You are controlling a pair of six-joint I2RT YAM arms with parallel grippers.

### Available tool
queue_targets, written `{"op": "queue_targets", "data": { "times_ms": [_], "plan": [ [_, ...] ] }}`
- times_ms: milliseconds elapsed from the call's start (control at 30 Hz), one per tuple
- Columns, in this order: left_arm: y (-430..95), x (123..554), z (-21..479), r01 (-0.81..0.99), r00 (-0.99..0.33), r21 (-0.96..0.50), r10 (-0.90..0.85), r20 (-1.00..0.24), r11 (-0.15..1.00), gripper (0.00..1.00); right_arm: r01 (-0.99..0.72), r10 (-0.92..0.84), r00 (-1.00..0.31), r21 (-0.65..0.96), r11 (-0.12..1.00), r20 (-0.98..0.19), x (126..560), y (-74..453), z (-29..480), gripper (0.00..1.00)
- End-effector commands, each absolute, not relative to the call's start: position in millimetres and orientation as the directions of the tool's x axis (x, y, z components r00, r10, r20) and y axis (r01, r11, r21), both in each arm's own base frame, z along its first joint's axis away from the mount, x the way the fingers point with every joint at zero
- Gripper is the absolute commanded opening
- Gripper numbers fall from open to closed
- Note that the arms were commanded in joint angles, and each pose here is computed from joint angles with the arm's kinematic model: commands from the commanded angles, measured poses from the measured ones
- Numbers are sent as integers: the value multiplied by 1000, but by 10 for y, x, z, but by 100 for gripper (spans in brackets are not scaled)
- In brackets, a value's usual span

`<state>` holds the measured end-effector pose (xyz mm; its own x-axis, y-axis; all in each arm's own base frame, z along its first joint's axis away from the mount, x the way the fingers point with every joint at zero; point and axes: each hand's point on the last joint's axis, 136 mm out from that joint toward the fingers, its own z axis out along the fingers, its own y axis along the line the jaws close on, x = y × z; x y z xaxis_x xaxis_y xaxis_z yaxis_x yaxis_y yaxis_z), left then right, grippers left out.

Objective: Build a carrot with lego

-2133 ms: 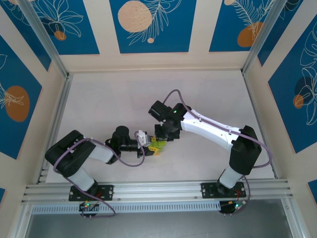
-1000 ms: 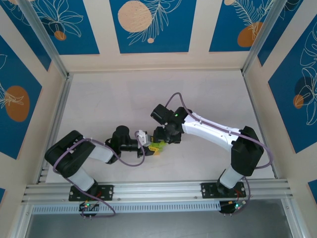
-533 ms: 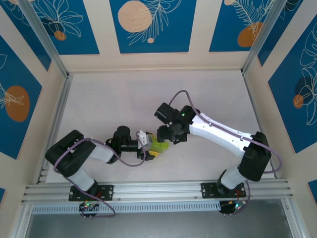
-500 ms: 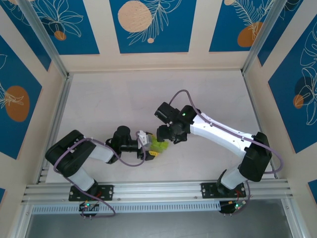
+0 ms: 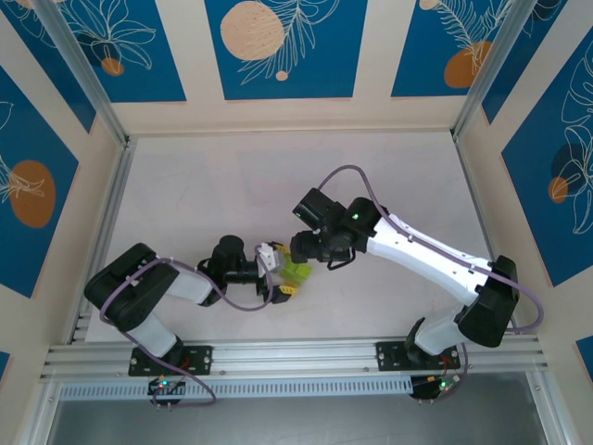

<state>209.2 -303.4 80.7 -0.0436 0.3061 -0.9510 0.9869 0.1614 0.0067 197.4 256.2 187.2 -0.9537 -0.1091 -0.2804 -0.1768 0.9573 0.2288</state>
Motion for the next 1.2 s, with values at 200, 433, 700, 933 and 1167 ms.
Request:
{"op": "queue_targets", "data": {
  "times_ms": [200,433,700,933,1167],
  "plan": [
    [-2930,2465,1029,949,-59,24,250,-966,314,99,-208,-144,-950,218,954,-276,1826,2590,1801,73],
    [-3032,2363,1125,980,-95,-56,202,-975,189,99,-218,-156,-947,204,954,-280,1790,2516,1721,70],
    [-3154,2271,1174,991,-132,-123,197,-972,60,80,-194,-125,-944,208,959,-307,1753,2354,1751,66],
    [-3193,2186,1114,984,-169,-177,219,-961,-17,52,-170,-103,-941,188,967,-322,1743,2188,1787,65],
    [-3202,2192,1089,982,-178,-189,234,-956,-23,41,-152,-85,-942,188,970,-324,1752,2123,1787,63]
  ]
}}
